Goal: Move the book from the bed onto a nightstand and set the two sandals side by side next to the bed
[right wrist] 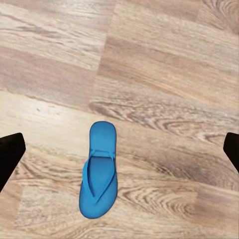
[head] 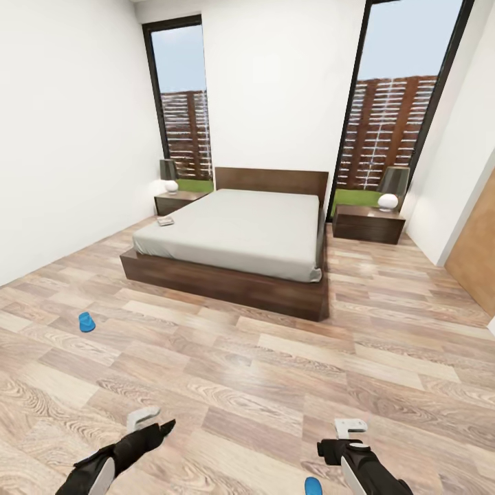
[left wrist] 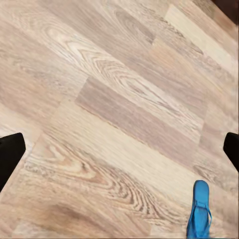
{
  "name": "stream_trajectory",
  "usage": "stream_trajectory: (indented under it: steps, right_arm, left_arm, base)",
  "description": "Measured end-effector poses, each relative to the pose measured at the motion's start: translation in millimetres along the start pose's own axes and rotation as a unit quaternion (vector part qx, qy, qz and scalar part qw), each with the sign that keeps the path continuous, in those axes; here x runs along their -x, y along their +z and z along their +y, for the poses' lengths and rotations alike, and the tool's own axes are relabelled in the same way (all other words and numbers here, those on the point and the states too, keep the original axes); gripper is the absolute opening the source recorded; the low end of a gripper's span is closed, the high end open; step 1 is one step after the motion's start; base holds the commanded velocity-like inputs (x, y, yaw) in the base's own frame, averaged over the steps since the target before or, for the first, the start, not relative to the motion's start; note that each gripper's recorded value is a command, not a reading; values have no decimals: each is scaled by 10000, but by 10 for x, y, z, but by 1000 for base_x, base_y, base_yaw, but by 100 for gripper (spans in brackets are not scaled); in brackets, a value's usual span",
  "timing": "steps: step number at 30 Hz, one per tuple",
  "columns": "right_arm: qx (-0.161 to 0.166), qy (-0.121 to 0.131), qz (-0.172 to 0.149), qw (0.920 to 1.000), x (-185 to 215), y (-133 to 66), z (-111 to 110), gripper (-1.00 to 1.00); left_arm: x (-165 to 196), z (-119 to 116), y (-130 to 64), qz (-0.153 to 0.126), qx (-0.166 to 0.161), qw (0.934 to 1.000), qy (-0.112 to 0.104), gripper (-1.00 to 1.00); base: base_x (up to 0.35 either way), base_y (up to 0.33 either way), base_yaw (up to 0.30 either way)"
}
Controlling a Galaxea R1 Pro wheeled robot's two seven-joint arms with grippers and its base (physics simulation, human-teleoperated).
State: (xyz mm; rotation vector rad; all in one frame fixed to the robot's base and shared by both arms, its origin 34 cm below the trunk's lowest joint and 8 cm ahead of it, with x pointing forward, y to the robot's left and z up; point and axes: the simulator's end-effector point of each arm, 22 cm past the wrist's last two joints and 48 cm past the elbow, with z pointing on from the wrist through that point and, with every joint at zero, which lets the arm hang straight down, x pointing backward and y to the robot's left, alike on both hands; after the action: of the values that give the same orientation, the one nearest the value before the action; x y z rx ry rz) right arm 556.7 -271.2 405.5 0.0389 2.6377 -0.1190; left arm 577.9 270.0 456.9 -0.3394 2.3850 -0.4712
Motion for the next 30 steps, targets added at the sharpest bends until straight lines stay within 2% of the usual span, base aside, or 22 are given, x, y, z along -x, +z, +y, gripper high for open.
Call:
stream_trajectory:
  steps: [1, 3, 6, 8, 9, 14, 16, 23, 30]
  right_arm:
    - [0, 0, 0, 10000, -13, 16, 1, 100]
    - [0, 0, 0, 10000, -40, 49, 4, 100]
    - [5, -1, -1, 10000, -80, 98, 11, 100]
    - [6, -1, -1, 10000, -107, 131, 14, 100]
    - [7, 0, -2, 10000, -120, 147, 16, 100]
    - [9, -1, 7, 10000, -197, 231, 24, 100]
    - [18, -1, 19, 10000, -236, 266, 37, 100]
    - [21, -1, 28, 10000, -343, 382, 52, 100]
    - [44, -1, 28, 10000, -445, 496, 98, 100]
  left_arm:
    - [126, -63, -55, 98, -209, 9997, -55, 100]
    - [274, -161, -108, 144, -405, 9991, -57, 100]
    - [725, -511, -299, -18, -883, 9961, 42, 100]
    - [844, -636, -358, -117, -1075, 9941, 73, 100]
    - [1041, -971, -498, -295, -1607, 9865, -54, 100]
    - [1015, -1032, -489, -343, -1804, 9830, -81, 100]
    - [993, -1111, -517, -346, -2071, 9777, -88, 100]
    - [885, -1210, -522, -343, -2504, 9675, -69, 100]
    - [771, -1179, -458, -341, -2597, 9651, -61, 100]
  base:
    - [0, 0, 0]
    - [0, 0, 0]
    - [0, 0, 0]
    - [0, 0, 0]
    - [0, 0, 0]
    - [0, 0, 0]
    - [0, 0, 0]
    - [0, 0, 0]
    - [0, 0, 0]
